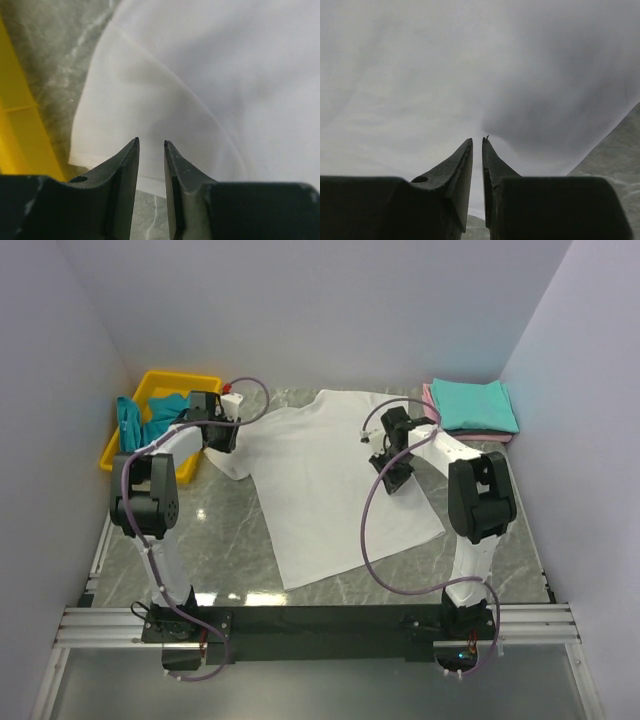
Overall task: Fold and stack the t-shirts
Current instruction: Flatten the tshirt out
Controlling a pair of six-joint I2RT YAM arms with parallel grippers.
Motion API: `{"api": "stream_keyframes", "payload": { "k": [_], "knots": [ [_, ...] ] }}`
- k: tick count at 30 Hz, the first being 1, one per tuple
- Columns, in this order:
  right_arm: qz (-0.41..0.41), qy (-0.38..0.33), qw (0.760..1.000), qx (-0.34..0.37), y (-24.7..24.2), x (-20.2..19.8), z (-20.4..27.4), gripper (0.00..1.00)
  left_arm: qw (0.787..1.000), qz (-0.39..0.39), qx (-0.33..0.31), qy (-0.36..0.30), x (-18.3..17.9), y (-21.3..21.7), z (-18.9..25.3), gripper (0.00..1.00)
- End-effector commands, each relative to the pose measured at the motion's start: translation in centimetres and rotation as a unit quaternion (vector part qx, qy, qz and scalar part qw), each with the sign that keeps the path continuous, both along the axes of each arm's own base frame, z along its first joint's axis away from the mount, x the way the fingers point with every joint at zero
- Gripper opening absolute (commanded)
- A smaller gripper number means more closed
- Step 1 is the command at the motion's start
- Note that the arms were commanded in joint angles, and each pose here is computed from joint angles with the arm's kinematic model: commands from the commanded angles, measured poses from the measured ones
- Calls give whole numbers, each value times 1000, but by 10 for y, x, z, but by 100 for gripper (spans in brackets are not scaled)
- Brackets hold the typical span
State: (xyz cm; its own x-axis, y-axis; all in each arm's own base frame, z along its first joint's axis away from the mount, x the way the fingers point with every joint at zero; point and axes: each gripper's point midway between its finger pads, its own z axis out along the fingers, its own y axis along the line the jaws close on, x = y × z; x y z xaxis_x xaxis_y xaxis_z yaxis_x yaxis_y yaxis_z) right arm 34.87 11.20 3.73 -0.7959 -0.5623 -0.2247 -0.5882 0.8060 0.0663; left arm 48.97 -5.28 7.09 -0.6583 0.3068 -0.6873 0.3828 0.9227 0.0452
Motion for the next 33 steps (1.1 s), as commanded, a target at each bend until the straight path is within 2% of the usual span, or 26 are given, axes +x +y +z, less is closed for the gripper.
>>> {"api": "stream_keyframes", "payload": {
  "k": [1,7,11,14,16,17,20,23,26,28,29,30,31,33],
  "knots": [
    [1,9,999,-38,-16,-2,-12,20,998,-20,62,-3,10,11,-10,32],
    [1,36,995,-94,-41,5,-42,19,990,-56,116,58,-25,22,-40,28],
    [-13,29,992,-119,-57,33,-38,19,983,-92,124,101,-69,21,-47,27],
    [-16,16,992,-124,-64,63,-26,19,973,-126,126,150,-119,17,-55,26],
    [-11,22,990,-137,-71,73,-32,19,969,-149,115,162,-143,8,-47,25],
    [-11,-3,990,-141,-71,92,-23,19,963,-166,115,179,-163,1,-52,25],
    [-3,-18,986,-167,-77,117,-32,19,954,-206,109,186,-197,-17,-38,25],
    [-7,-61,982,-177,-75,155,-19,19,941,-268,103,180,-232,-50,-21,25],
    [-18,-103,981,-163,-71,167,14,19,949,-277,64,137,-230,-70,14,28],
    [-22,-124,982,-143,-68,163,37,23,954,-274,25,119,-227,-82,35,30],
    [-20,-117,983,-137,-67,151,36,25,957,-272,16,96,-216,-88,51,30],
    [-25,-156,980,-121,-65,150,70,28,960,-265,2,87,-210,-90,59,31],
    [-25,-161,980,-110,-62,142,80,35,964,-258,-3,67,-199,-92,66,33],
    [-21,-154,985,-77,-54,115,96,40,971,-236,-8,48,-175,-89,76,34]
  ]
}}
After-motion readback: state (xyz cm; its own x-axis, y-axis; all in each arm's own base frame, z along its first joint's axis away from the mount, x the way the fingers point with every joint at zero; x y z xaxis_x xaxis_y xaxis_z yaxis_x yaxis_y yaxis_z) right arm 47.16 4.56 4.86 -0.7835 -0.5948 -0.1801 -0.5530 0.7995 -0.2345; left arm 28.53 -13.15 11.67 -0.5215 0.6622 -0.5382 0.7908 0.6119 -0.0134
